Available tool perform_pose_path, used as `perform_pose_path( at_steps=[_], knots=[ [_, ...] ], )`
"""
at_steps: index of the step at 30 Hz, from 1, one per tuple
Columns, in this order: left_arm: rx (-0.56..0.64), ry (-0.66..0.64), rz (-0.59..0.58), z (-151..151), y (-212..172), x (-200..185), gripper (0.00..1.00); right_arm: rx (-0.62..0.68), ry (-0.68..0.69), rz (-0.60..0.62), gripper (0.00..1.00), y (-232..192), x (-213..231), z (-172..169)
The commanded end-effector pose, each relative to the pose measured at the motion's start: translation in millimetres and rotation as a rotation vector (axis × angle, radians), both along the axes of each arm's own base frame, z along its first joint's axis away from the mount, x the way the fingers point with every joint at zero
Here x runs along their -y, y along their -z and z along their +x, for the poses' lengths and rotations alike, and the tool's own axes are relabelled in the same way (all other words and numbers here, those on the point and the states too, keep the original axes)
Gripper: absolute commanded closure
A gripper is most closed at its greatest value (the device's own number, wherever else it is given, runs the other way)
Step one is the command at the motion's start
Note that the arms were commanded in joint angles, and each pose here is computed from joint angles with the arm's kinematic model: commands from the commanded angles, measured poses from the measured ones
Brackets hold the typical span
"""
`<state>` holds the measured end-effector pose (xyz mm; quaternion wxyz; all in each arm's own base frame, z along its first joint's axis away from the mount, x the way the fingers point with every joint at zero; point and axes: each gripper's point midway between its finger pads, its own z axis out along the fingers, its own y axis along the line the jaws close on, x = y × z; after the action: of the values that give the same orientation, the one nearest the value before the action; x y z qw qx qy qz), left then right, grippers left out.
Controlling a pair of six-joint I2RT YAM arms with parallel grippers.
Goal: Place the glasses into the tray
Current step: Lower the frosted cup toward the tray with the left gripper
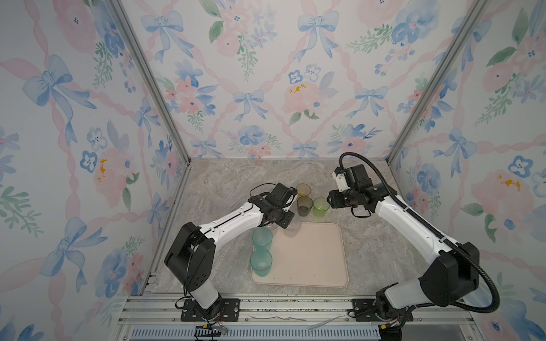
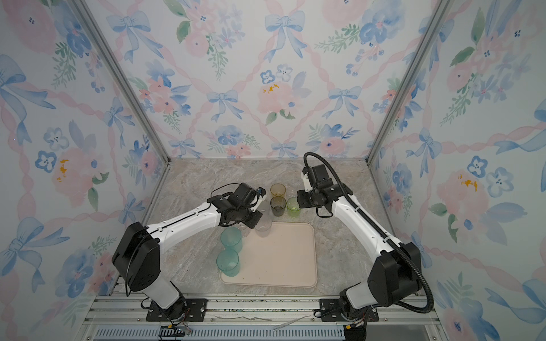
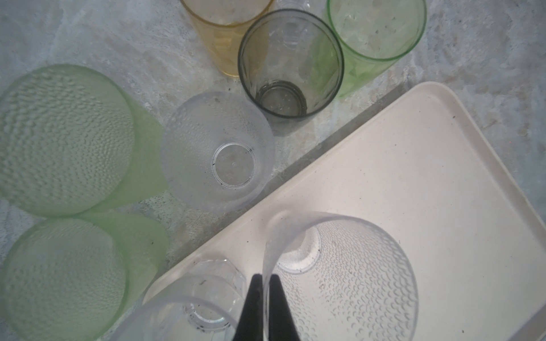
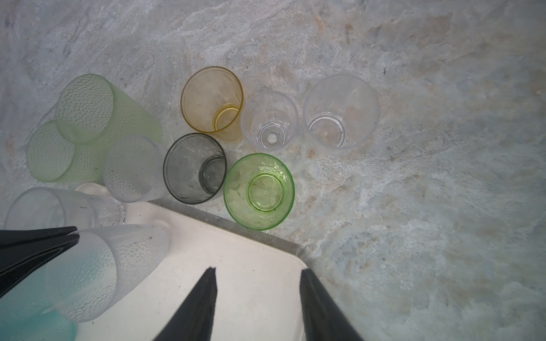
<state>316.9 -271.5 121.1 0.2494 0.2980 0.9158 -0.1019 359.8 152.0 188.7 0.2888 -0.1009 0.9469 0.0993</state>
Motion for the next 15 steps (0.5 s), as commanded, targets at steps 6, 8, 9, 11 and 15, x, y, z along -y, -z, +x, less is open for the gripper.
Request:
perform_pose_path(
  at_steps=[6,8,9,11,15],
  knots=[
    [-0.031,-0.011,0.019,2.2,16.1,-3.5,1.0,-0.02,0.009,0.005,0.51,6.5,-0.4,4.3],
    [-0.029,-0.008,0.019,2.2,15.5,-3.5,1.0,-0.02,0.009,0.003,0.51,6.6,0.0,5.3],
    [-0.028,-0.009,0.021,2.5,15.6,-3.8,1.0,-0.02,0.008,0.003,0.51,6.6,-0.8,5.7],
    [-0.025,-0.011,0.021,3.2,14.7,-4.7,1.0,-0.023,0.008,0.002,0.51,7.3,-0.9,6.5],
    [-0.02,-0.018,0.023,3.4,13.2,-7.9,1.0,-0.027,0.006,0.004,0.51,8.4,-2.4,8.0]
  ],
)
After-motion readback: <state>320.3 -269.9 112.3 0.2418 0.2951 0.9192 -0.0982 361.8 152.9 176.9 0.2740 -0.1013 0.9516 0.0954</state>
